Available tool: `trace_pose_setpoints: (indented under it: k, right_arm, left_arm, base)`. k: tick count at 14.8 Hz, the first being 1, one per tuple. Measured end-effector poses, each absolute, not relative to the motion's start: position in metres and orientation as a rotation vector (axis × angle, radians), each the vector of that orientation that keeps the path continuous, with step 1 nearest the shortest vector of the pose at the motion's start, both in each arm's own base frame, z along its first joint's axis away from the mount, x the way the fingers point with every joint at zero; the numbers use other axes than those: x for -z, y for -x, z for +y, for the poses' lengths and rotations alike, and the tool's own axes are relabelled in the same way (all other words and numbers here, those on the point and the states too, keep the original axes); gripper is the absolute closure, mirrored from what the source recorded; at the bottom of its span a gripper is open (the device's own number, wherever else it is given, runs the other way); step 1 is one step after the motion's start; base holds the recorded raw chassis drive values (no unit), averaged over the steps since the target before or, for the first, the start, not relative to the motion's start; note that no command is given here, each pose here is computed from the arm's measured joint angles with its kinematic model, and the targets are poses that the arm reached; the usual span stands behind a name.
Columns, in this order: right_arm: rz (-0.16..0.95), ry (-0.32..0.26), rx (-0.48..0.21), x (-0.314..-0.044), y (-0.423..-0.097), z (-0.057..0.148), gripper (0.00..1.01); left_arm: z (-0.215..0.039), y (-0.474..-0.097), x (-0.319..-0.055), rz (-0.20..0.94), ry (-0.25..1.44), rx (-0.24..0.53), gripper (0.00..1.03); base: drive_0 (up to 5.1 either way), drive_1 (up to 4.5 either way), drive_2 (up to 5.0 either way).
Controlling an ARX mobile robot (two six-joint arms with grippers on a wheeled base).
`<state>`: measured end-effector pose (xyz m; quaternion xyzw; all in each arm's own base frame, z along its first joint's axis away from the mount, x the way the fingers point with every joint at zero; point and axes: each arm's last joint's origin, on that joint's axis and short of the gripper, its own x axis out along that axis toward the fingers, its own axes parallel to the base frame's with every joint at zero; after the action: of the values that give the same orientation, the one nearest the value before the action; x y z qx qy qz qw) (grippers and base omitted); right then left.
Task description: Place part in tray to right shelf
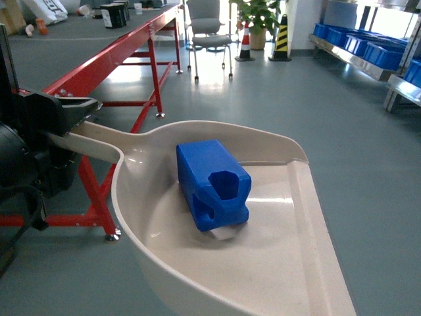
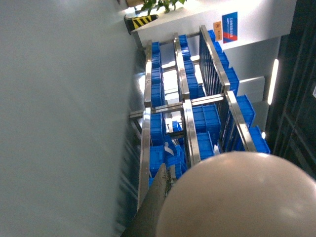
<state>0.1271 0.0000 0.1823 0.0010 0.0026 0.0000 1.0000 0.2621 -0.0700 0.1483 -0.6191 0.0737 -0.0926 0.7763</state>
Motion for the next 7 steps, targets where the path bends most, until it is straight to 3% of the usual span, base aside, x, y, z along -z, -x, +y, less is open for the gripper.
trace_pose_setpoints:
  k: [5,7]
  right_arm:
    - [0.003,-0.002,0.002,-0.1824,-0.127,-0.0001,0.03]
    - [-0.003,-0.002,0.002,-0.1831,-0.1266,-0.0001,0.03]
  left_arm:
    - [-0.0716,-0.2617,-0.1478,0.173,1.338,0.21,0.91]
    - [-0.0704,-0.262,-0.1485,0.162,1.34,0.205,0.91]
  base:
    - [5.1,-2.33,-2.3]
    - [0.1,4.35,-4.3]
